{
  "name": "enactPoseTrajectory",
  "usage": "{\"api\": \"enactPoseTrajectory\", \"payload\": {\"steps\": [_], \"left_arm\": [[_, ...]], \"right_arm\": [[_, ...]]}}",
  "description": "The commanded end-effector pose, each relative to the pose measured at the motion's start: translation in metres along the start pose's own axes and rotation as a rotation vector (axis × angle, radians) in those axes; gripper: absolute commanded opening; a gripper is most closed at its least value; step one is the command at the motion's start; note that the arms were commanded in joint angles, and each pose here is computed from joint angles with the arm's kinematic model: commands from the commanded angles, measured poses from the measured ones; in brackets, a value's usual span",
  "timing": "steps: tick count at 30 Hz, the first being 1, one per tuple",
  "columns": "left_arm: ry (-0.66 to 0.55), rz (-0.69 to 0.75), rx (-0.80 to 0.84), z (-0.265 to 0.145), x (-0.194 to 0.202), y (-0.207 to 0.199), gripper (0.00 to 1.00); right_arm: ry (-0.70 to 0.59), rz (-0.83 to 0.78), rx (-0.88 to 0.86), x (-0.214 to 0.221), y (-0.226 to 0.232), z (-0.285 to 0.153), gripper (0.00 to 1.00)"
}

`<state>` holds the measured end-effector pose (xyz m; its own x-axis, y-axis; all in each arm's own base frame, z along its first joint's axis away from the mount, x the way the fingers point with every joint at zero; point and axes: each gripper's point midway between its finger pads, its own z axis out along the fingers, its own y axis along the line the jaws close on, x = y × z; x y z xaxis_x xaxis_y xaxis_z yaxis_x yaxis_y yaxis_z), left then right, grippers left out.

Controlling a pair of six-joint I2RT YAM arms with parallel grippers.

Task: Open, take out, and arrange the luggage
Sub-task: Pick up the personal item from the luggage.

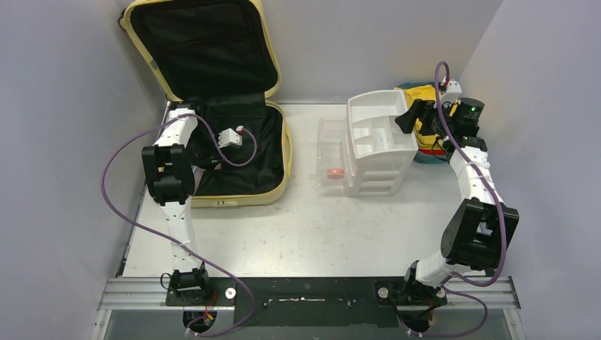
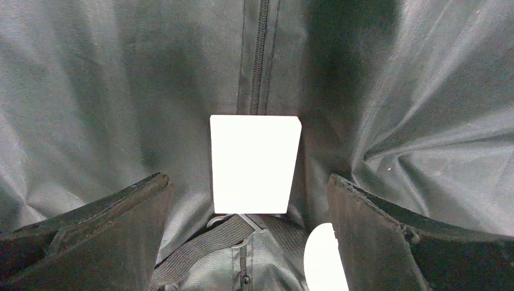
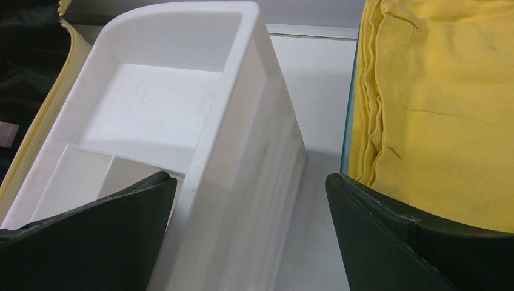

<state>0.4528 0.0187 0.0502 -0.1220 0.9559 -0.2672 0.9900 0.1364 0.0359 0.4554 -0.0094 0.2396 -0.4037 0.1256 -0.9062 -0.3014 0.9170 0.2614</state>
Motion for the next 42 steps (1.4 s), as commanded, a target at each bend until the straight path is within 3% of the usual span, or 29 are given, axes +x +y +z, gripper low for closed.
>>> {"api": "enactPoseTrajectory", "payload": {"steps": [1,12,18,30,34,40,41,42], "left_arm": [[0.034,0.071,0.001,-0.006,0.007,0.006,0.97],[0.068,0.058,0.007,0.018,0.021,0.011,0.97],[0.042,0.055,0.008,0.024,0.019,0.011,0.88],[0.020,0.062,-0.009,0.027,0.018,0.002,0.57],[0.015,0.047,-0.050,0.024,0.018,0.010,0.39],[-0.014,0.034,-0.122,0.010,0.009,0.021,0.29],[-0.012,0.027,-0.140,0.008,0.009,0.023,0.18],[-0.008,0.022,-0.160,0.007,0.009,0.026,0.00]], "right_arm": [[0.090,0.001,0.056,0.033,-0.019,0.009,1.00],[0.094,0.000,0.055,0.034,-0.019,0.010,1.00],[0.094,-0.001,0.057,0.034,-0.019,0.010,1.00],[0.092,0.000,0.054,0.034,-0.017,0.009,1.00],[0.088,-0.003,0.052,0.032,-0.017,0.008,1.00],[0.087,-0.005,0.052,0.031,-0.016,0.008,1.00],[0.088,-0.004,0.051,0.032,-0.016,0.008,1.00],[0.086,-0.005,0.050,0.031,-0.015,0.008,1.00]]}}
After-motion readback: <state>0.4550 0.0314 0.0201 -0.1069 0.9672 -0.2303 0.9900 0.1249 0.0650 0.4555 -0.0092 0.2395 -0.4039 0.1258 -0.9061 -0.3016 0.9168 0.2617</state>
